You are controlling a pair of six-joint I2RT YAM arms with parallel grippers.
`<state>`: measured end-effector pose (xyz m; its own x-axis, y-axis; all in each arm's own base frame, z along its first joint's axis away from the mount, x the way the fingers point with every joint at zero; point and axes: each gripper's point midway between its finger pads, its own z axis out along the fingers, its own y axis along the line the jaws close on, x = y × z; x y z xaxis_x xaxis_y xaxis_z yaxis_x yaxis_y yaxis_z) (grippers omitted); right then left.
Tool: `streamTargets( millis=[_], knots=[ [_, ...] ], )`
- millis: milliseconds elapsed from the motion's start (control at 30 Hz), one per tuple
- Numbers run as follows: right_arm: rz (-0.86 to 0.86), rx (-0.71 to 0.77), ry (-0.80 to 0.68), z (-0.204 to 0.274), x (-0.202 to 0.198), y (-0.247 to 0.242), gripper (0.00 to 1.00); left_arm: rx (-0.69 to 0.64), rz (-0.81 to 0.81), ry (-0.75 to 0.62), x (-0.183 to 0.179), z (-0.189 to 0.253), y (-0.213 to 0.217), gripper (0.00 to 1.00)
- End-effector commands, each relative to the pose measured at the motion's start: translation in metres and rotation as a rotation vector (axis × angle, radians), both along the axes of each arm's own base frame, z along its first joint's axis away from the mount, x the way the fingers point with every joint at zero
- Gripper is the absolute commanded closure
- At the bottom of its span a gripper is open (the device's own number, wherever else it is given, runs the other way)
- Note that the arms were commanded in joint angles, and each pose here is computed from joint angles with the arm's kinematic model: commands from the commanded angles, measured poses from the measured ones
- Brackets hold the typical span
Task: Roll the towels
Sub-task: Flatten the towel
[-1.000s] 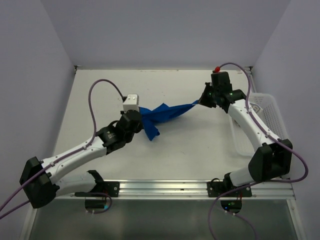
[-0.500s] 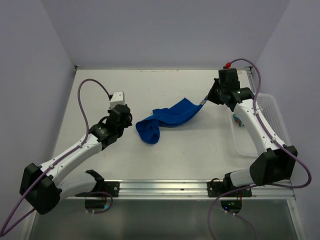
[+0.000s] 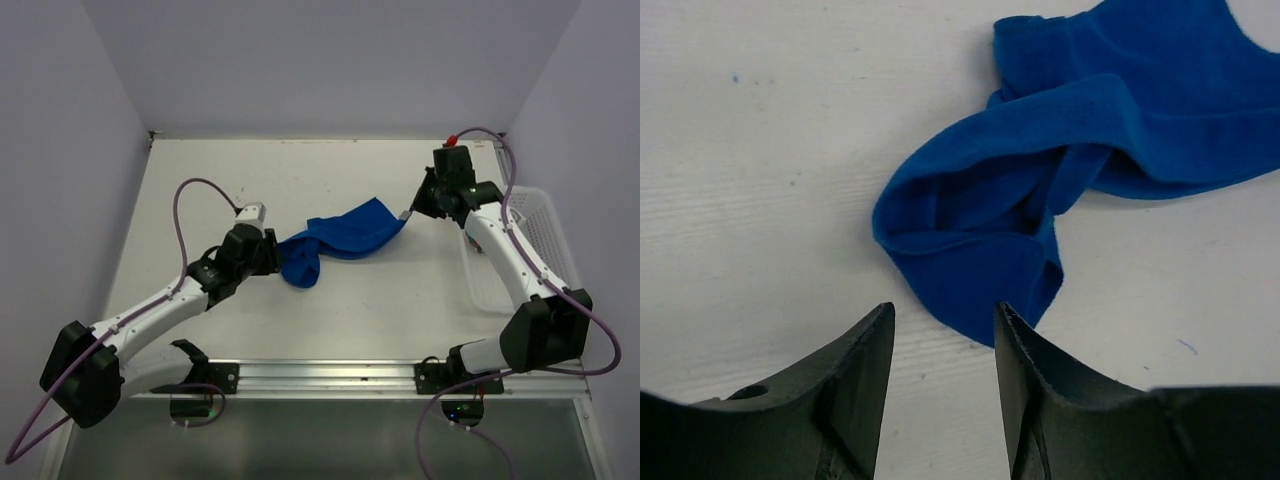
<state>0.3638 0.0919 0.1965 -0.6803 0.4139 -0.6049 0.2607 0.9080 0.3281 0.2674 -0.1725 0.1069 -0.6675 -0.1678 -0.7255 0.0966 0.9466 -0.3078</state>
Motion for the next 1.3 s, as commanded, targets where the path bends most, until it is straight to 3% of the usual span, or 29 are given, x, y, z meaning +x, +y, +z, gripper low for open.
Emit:
streamTargets(
  millis=[0,133,367,700,867,1267],
  knots=[
    [0.01,0.008,-0.042,0.006,0.0,0.0,1.0,-0.184,-0.045,-0.022,0.009,0.02,-0.035,0.52],
    [0.011,0.003,-0.025,-0.004,-0.002,0.0,1.0,-0.174,-0.049,0.004,0.015,0.013,-0.047,0.52],
    [0.018,-0.007,-0.008,-0.017,-0.004,-0.001,1.0,0.025,-0.082,0.003,0.014,0.001,-0.075,0.5],
    [0.03,-0.013,0.017,-0.032,-0.007,-0.001,1.0,0.189,-0.051,0.042,0.028,-0.026,-0.075,0.5],
    [0.033,-0.013,0.023,-0.036,-0.005,0.0,1.0,0.213,-0.053,0.043,0.032,-0.032,-0.078,0.51],
    [0.032,-0.005,0.031,-0.041,-0.002,0.001,1.0,0.25,-0.075,0.076,0.026,-0.051,-0.074,0.63]
  ],
)
